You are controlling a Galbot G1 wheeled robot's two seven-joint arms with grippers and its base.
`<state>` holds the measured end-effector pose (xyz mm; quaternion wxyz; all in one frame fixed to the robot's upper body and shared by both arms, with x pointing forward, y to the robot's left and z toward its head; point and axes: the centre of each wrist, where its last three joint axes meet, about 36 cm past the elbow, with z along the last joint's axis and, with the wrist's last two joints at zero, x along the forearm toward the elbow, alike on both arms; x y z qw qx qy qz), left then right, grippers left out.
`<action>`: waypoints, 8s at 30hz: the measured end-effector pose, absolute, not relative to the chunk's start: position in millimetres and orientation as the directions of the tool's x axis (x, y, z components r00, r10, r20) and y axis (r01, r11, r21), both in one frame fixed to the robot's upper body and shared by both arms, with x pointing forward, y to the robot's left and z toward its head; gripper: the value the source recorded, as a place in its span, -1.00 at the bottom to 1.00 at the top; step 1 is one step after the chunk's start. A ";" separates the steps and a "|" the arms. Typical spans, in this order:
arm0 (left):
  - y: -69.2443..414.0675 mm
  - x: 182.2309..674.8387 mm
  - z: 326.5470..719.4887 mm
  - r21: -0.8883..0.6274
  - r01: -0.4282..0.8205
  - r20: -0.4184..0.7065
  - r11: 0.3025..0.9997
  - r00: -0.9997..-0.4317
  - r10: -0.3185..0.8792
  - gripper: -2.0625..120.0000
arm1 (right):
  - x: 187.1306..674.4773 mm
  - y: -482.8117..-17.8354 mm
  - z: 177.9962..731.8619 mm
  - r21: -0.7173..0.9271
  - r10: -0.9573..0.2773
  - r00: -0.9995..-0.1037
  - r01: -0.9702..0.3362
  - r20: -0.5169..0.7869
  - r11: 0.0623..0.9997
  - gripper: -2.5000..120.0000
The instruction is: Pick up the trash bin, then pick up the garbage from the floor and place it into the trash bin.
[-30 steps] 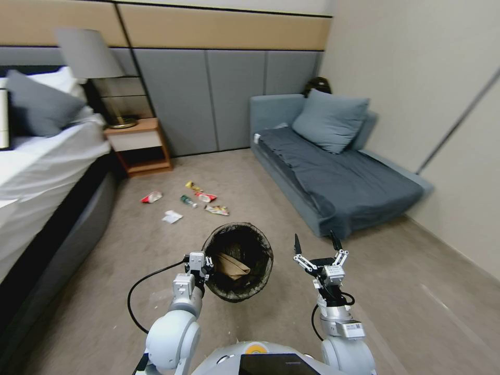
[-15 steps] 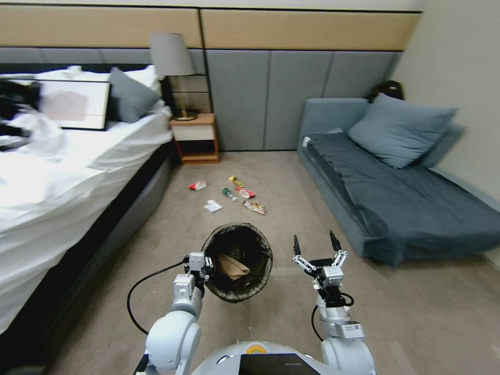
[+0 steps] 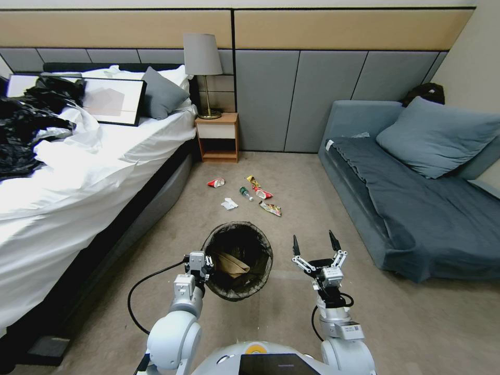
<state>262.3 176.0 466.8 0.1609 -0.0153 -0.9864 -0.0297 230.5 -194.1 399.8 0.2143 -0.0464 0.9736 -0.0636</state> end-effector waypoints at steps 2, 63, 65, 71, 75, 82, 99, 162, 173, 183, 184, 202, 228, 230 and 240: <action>176.0 262.3 466.8 0.054 0.039 0.318 0.998 -0.948 0.020 -0.97 | 230.8 -194.0 399.8 -0.145 -0.118 -0.901 -0.063 -0.417 0.987 0.67; 176.9 260.7 470.1 0.071 0.032 0.303 0.997 -0.953 0.010 -0.97 | 231.9 -191.9 396.3 -0.151 -0.147 -0.905 -0.093 -0.399 0.984 0.67; 176.9 260.7 470.0 0.070 0.032 0.303 0.997 -0.953 0.009 -0.97 | 231.9 -192.4 396.2 -0.152 -0.146 -0.905 -0.092 -0.399 0.984 0.67; 175.5 260.6 469.8 0.067 0.032 0.302 0.997 -0.953 0.010 -0.97 | 232.2 -192.4 394.9 -0.152 -0.147 -0.905 -0.092 -0.400 0.984 0.67; 175.4 260.9 469.7 0.068 0.030 0.300 0.997 -0.954 0.009 -0.97 | 232.3 -192.8 394.4 -0.156 -0.165 -0.897 -0.110 -0.409 0.982 0.67; 175.2 261.2 469.4 0.066 0.030 0.299 0.997 -0.954 0.009 -0.97 | 232.7 -193.0 392.5 -0.156 -0.195 -0.886 -0.141 -0.422 0.978 0.67; 177.2 262.3 469.6 0.065 0.024 0.294 0.998 -0.956 0.004 -0.97 | 244.4 -196.4 393.5 -0.183 -0.173 -0.889 -0.103 -0.425 0.978 0.67; 191.3 259.5 470.6 0.088 -0.012 0.286 0.996 -0.957 -0.037 -0.97 | 299.5 -338.9 171.1 0.084 -0.626 -0.585 -0.692 0.515 0.717 0.67; 193.4 256.4 470.7 0.093 -0.025 0.284 0.995 -0.957 -0.051 -0.97 | 314.4 -343.3 162.0 0.071 -0.606 -0.619 -0.668 0.499 0.741 0.67; 192.5 256.6 469.9 0.090 -0.025 0.284 0.996 -0.957 -0.050 -0.97 | 316.8 -356.1 159.2 0.049 -0.583 -0.639 -0.652 0.503 0.757 0.67; 192.5 256.6 469.9 0.090 -0.025 0.284 0.996 -0.957 -0.050 -0.97 | 316.8 -356.1 159.2 0.049 -0.583 -0.639 -0.652 0.503 0.757 0.67; 193.2 254.6 469.5 0.090 -0.030 0.285 0.995 -0.957 -0.055 -0.97 | 324.4 -359.2 141.8 0.063 -0.554 -0.654 -0.616 0.515 0.785 0.67; 192.5 254.5 468.8 0.088 -0.032 0.278 0.996 -0.959 -0.056 -0.97 | 323.9 -356.3 132.4 0.087 -0.550 -0.677 -0.589 0.489 0.803 -0.53; 192.3 254.6 468.7 0.088 -0.031 0.278 0.996 -0.959 -0.055 -0.97 | 323.8 -356.6 132.6 0.087 -0.549 -0.680 -0.588 0.487 0.804 -0.67; 192.3 254.8 468.7 0.087 -0.031 0.277 0.996 -0.959 -0.054 -0.97 | 323.9 -356.7 132.8 0.088 -0.547 -0.685 -0.583 0.481 0.808 -0.96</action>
